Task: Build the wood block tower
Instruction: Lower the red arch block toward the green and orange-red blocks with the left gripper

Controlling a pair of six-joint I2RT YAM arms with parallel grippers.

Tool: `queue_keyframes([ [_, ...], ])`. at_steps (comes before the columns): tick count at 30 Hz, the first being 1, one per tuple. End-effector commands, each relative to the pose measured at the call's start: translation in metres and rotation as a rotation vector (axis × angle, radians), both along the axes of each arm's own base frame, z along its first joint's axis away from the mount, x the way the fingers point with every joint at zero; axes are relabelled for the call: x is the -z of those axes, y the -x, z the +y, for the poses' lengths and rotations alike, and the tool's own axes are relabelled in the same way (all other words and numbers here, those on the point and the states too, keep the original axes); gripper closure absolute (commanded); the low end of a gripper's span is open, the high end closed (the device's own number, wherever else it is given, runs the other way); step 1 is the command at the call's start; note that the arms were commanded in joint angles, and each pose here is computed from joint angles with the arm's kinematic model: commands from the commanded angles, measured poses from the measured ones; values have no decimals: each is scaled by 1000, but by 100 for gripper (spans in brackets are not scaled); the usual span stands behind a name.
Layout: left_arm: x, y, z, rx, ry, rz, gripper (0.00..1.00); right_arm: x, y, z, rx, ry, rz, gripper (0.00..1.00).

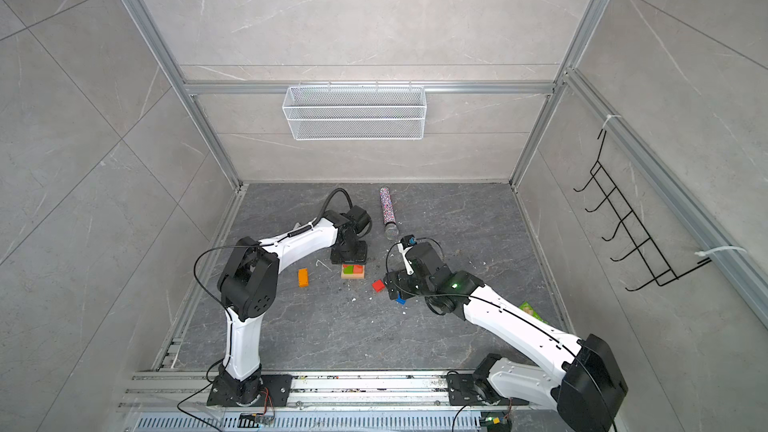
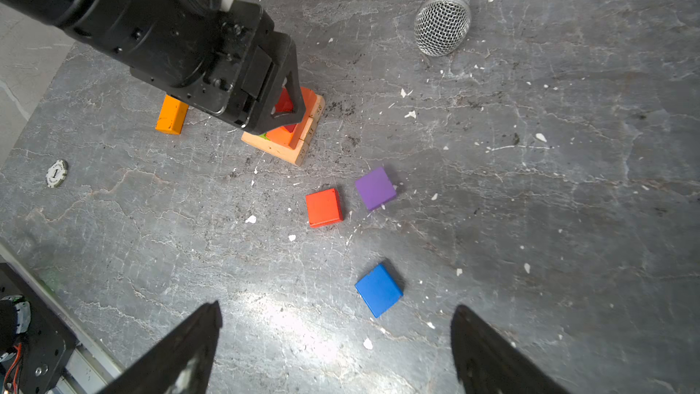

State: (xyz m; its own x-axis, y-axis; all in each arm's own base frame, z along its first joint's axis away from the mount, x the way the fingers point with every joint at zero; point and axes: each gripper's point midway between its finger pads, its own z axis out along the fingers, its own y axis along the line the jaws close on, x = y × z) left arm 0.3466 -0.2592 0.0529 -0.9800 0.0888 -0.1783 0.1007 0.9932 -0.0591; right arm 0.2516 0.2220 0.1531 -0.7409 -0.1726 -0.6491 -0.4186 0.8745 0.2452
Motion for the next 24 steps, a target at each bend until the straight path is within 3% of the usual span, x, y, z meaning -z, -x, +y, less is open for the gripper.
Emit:
queue_keyframes([
  [1,3,-3,1,-1,-7,5,47,-2,-3,0,19,-4,4,5],
  [24,1,-3,2,-14,-16,9,18,1,-2,2,8,-3,13,5],
])
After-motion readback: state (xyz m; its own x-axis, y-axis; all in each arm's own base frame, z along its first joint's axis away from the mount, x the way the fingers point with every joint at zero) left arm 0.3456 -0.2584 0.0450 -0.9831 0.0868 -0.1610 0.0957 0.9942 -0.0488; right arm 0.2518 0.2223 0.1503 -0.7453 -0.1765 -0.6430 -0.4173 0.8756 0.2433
